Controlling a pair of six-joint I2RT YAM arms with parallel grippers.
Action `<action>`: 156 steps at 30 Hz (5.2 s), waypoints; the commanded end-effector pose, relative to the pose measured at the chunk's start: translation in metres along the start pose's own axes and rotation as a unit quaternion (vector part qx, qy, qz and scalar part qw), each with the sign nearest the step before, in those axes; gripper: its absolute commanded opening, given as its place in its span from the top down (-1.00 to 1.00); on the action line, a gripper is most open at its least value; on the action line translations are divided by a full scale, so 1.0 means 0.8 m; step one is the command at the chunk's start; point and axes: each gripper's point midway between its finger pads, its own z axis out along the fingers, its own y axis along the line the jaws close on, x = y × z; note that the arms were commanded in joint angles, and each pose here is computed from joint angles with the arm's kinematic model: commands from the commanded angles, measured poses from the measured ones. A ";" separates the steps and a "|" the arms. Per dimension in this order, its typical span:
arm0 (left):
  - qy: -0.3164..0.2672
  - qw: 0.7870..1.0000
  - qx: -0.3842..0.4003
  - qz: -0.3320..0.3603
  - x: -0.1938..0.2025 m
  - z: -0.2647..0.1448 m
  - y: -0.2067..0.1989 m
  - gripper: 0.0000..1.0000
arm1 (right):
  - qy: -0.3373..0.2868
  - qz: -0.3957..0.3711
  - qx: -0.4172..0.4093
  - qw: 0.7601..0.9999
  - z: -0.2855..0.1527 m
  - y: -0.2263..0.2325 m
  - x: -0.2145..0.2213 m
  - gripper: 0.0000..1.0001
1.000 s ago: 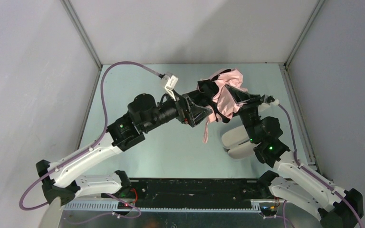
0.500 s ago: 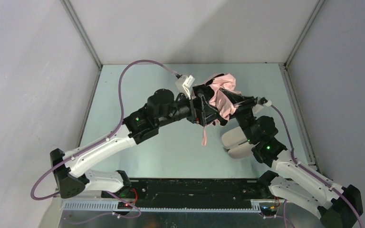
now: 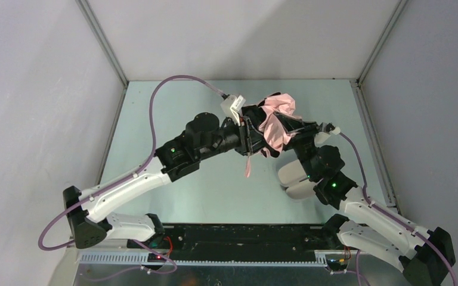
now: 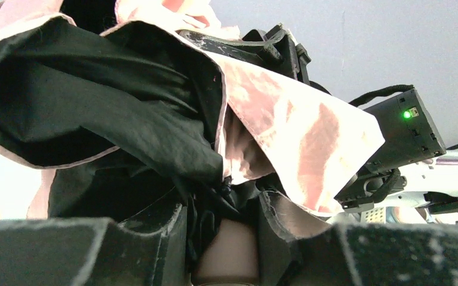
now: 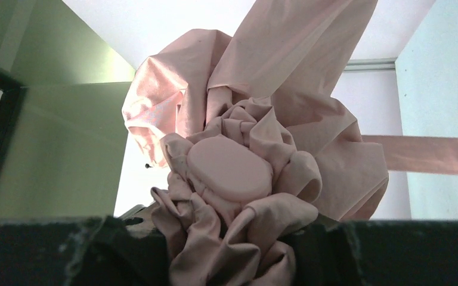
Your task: Put away the umbrella
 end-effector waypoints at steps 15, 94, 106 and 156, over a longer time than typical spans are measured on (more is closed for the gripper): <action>-0.076 0.996 0.026 0.031 -0.089 -0.080 -0.002 1.00 | 0.037 0.009 0.001 0.999 -0.023 0.026 0.001 -0.99; -0.027 0.955 0.273 -0.111 -0.136 -0.194 -0.167 1.00 | 0.369 -0.453 -0.395 0.709 0.000 -0.039 0.155 -0.27; -0.033 0.959 0.265 -0.098 -0.140 -0.201 -0.167 1.00 | 0.383 -0.438 -0.380 0.719 -0.005 -0.045 0.148 0.99; 0.021 0.958 0.023 0.284 -0.001 -0.065 0.046 1.00 | 0.317 -0.078 -0.207 0.922 -0.070 0.177 0.093 1.00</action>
